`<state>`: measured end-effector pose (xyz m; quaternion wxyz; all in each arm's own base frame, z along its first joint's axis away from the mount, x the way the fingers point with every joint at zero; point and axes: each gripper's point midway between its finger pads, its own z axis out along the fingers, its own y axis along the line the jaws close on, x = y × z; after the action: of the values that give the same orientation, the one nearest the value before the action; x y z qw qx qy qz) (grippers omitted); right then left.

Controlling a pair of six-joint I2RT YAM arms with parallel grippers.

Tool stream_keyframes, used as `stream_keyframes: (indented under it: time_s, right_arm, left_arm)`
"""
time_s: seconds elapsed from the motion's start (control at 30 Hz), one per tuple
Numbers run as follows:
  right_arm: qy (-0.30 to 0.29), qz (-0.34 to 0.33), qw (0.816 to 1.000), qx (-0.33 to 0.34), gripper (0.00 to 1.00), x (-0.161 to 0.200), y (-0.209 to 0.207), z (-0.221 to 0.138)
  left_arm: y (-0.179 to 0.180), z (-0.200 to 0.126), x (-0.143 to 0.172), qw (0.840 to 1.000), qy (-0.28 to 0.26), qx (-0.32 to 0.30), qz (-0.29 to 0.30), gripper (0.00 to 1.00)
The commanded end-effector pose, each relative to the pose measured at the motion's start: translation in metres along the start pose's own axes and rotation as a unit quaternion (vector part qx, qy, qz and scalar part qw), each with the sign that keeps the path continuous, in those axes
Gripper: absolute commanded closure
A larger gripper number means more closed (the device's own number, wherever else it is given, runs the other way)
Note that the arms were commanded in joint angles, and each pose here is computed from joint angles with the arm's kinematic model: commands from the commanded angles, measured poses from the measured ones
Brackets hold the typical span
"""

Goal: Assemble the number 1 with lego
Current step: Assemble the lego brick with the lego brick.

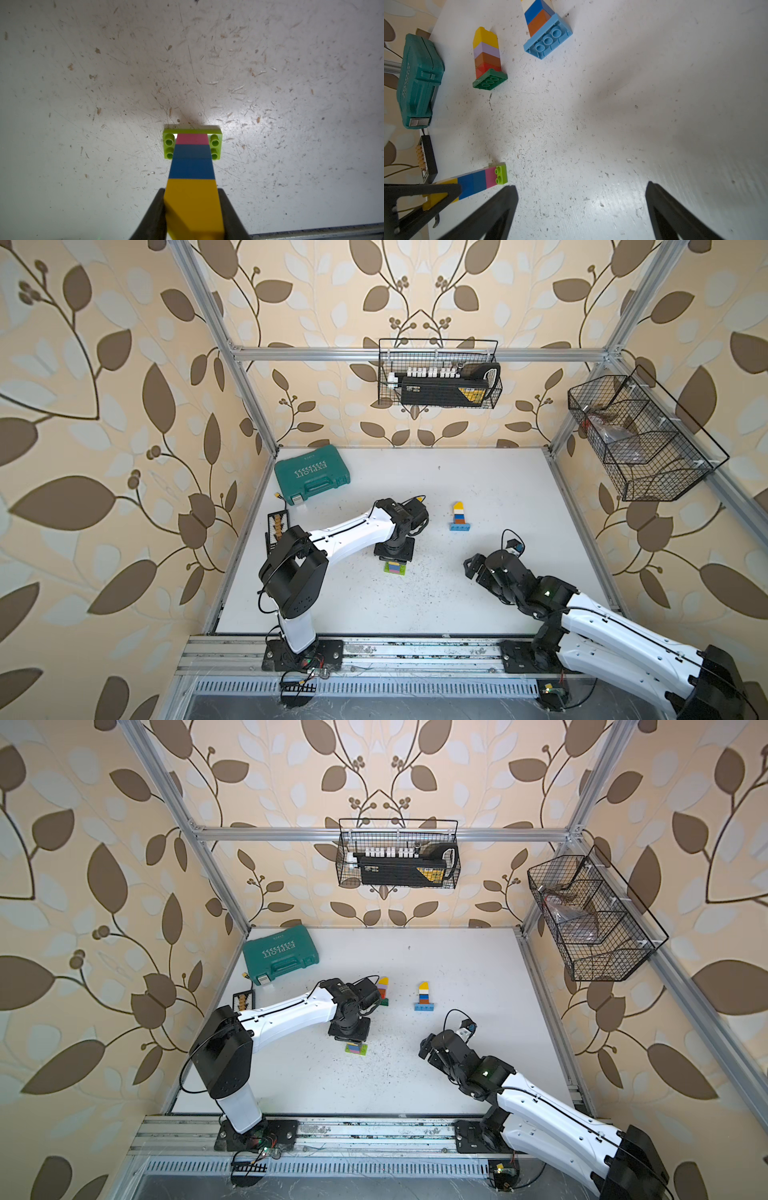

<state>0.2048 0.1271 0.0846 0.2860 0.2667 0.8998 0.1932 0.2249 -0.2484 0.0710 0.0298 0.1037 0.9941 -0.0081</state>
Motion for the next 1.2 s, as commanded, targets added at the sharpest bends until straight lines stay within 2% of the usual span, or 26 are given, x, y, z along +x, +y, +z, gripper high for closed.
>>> stream_keyframes:
  time_s: [0.0, 0.13, 0.2, 0.37, 0.53, 0.7, 0.8, 0.93, 1.07, 1.17]
  right_arm:
    - [-0.008, 0.003, 1.000, -0.011, 0.00, -0.005, 0.008, -0.003]
    - [-0.005, 0.000, 1.000, -0.007, 0.01, -0.005, 0.008, -0.003]
    - [-0.005, 0.000, 1.000, -0.007, 0.01, -0.005, 0.009, -0.003]
    - [-0.004, 0.000, 1.000, -0.008, 0.01, -0.005, 0.009, -0.003]
    - [-0.005, -0.001, 1.000, -0.010, 0.01, -0.005, 0.009, -0.004]
    - [-0.008, 0.001, 1.000, -0.016, 0.01, -0.006, 0.010, -0.005]
    - [-0.011, 0.002, 1.000, -0.022, 0.01, -0.007, 0.010, -0.007]
    - [-0.015, 0.005, 0.999, -0.030, 0.01, -0.008, 0.010, -0.008]
    - [-0.016, 0.007, 0.999, -0.032, 0.01, -0.008, 0.009, -0.008]
    - [-0.016, 0.007, 0.999, -0.033, 0.00, -0.008, 0.010, -0.008]
  left_arm:
    - [0.010, 0.051, 0.021, 0.998, 0.059, -0.027, 0.001, 0.93]
    - [0.014, 0.044, 0.019, 0.998, 0.048, -0.032, -0.001, 0.90]
    - [0.015, 0.041, 0.019, 0.998, 0.044, -0.034, -0.004, 0.85]
    - [0.015, 0.022, 0.010, 0.999, 0.019, -0.033, -0.005, 0.53]
    - [0.009, -0.009, -0.005, 1.000, -0.015, -0.019, -0.003, 0.29]
    - [0.010, -0.031, -0.011, 0.999, -0.047, -0.009, -0.021, 0.01]
    - [0.015, -0.042, -0.008, 0.996, -0.075, 0.006, -0.049, 0.01]
    - [0.018, -0.058, -0.003, 0.984, -0.149, 0.050, -0.084, 0.01]
    - [0.014, -0.072, 0.002, 0.955, -0.260, 0.106, -0.095, 0.01]
    - [0.019, -0.065, 0.009, 0.940, -0.290, 0.136, -0.120, 0.01]
